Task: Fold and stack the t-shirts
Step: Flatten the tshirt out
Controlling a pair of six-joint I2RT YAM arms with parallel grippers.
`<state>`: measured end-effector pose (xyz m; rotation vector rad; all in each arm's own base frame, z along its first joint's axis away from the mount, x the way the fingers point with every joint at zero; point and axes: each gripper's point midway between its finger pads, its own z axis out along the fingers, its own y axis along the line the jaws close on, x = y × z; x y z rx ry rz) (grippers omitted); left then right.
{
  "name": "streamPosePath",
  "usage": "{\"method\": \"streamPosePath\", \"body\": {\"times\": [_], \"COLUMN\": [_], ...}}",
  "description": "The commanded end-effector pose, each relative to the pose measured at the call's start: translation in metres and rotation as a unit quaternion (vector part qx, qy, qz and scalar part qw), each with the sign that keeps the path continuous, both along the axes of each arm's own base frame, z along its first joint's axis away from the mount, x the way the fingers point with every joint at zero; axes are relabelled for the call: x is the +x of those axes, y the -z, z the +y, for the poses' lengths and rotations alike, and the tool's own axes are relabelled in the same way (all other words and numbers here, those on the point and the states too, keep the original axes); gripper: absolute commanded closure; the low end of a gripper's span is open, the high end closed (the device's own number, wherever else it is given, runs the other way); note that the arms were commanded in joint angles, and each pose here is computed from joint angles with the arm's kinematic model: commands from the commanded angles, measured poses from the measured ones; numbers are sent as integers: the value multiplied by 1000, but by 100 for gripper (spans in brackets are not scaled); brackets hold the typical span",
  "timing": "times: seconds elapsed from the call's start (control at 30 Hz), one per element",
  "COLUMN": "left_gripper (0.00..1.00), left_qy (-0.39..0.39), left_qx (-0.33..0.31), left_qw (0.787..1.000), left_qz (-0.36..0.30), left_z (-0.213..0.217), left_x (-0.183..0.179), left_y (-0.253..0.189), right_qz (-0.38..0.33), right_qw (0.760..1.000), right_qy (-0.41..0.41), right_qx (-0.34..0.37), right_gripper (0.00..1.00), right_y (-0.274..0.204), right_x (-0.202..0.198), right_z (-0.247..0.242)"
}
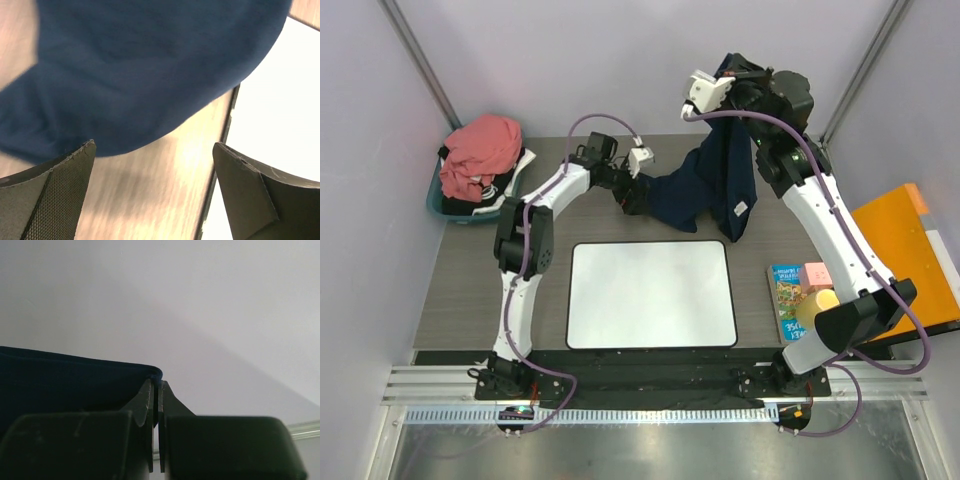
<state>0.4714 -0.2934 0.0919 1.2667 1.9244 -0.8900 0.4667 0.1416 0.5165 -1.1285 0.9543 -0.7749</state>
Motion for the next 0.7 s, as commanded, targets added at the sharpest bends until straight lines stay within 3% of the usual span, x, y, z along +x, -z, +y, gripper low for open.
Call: {"method": "streamPosePath", "body": {"times": [0.0,0.3,0.53,0.6,0.63,0.67], "left_gripper": [0,0,0,34,61,100], "left_qy": [39,45,66,73,64,55], "left_qx": [12,48,71,74,78,80], "left_qw": [999,994,990,988,988,988], "left_qz": [-30,-91,-104,-111,-116,-119], "left_z": [-12,-39,-46,-47,-48,-48], "left_x": [-9,2,-4,-4,0,3], "left_y": [6,28,46,48,48,47], "right_qz": [-63,-41,-34,-35,-36,-34], "right_qw": [997,997,996,995,995,994], "right_qy": [1,-17,-23,-23,-22,-22], "right_qx": [43,67,85,93,96,97], "right_gripper": [99,99,99,99,99,99], "right_y": [-46,-34,-32,-34,-35,-34], "right_x": [-23,-25,-25,-26,-27,-27], "right_z": [-10,-6,-9,-11,-12,-12]}}
